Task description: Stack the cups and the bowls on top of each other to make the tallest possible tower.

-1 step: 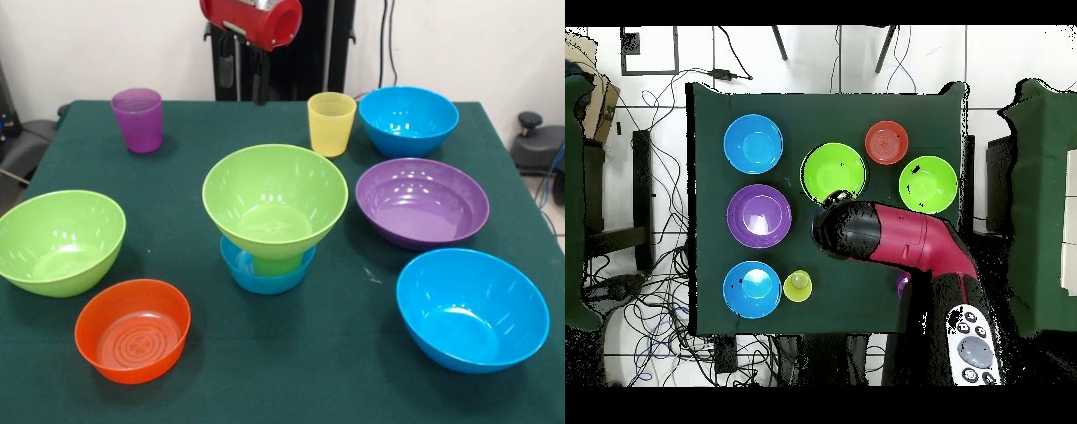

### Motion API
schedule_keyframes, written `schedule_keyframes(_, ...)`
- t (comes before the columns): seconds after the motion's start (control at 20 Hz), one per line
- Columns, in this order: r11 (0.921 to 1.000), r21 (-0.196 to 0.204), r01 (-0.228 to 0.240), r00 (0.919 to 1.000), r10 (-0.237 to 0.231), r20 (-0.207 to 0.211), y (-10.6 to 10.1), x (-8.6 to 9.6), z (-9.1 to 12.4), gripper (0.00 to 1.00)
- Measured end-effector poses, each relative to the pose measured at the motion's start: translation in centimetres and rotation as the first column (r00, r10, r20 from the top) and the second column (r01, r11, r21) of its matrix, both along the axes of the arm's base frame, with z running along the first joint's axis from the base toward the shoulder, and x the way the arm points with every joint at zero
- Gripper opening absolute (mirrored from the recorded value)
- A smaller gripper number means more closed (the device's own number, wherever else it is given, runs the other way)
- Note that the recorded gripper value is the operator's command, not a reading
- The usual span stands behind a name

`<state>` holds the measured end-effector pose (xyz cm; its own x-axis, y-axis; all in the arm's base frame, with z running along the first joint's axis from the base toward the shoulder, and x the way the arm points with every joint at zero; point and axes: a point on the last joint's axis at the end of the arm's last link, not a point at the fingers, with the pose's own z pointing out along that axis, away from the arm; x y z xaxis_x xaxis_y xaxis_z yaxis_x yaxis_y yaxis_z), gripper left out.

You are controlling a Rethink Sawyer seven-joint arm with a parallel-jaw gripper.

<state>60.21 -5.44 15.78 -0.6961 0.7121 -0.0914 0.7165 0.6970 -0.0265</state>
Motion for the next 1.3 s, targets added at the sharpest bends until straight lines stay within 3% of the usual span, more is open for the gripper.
schedule_keyframes(0.5,0.9996,-0.021,-0.017,0.9999,0.017,-0.002,-0.7,-0.4,0.0,1.00)
schedule_keyframes(0.7,0.9995,-0.031,-0.007,1.0000,0.007,0.003,-2.2,-0.5,0.3,1.00)
schedule_keyframes(1.05,0.9982,-0.033,0.051,0.9986,-0.050,0.016,-7.1,-1.0,0.6,1.00)
schedule_keyframes(1.3,0.9968,-0.035,0.071,0.9973,-0.071,0.017,-9.2,-1.5,0.4,1.00)
